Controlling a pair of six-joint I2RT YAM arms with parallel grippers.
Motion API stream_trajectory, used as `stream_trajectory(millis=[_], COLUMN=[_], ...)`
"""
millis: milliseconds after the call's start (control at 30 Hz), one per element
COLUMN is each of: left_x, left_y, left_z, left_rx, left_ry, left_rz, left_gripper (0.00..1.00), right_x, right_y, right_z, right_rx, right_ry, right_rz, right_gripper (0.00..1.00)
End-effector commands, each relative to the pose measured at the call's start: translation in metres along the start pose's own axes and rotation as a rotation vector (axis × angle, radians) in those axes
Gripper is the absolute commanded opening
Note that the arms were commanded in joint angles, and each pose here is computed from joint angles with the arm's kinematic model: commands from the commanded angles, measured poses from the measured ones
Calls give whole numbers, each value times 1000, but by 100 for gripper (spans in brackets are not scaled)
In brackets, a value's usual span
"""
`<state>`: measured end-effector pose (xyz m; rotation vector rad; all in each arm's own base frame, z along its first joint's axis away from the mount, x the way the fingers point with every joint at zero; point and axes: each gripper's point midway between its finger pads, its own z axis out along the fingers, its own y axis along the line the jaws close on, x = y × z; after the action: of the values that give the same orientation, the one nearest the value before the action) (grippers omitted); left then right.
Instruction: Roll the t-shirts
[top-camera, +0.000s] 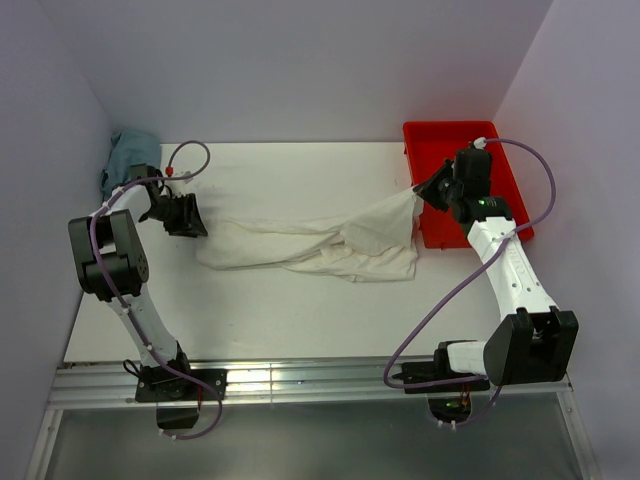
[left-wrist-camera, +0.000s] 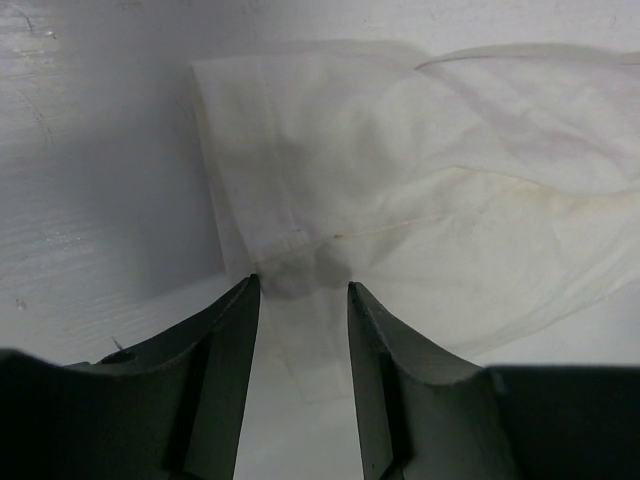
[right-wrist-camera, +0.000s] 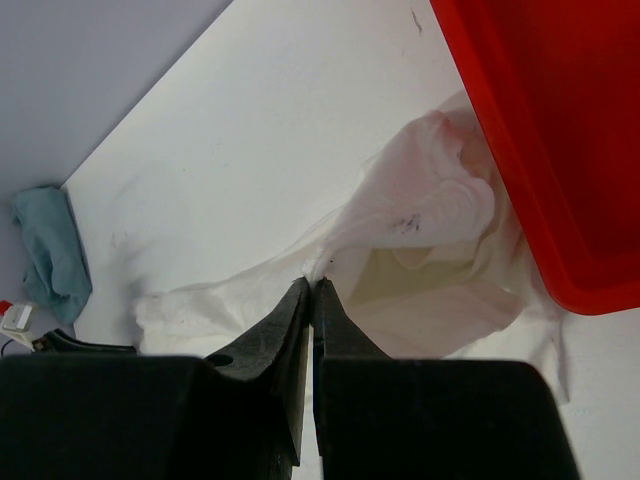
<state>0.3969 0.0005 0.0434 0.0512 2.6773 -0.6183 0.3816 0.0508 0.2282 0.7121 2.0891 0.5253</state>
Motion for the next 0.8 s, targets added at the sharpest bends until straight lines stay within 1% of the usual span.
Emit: stream_trajectory(millis=[0,767], left_x=[-14,-10], left_y=[-7,4], left_z=[-10,4], left_rx=[6,-16], left_ry=[-50,-21], left_rz=[31,9], left_gripper=[45,38], right_x=[-15,-15], right_y=[9,10], right_z=[-8,-8], right_rx=[-36,-43], right_ry=[-52,-50], right_rz=[-15,-17], right_gripper=[0,0])
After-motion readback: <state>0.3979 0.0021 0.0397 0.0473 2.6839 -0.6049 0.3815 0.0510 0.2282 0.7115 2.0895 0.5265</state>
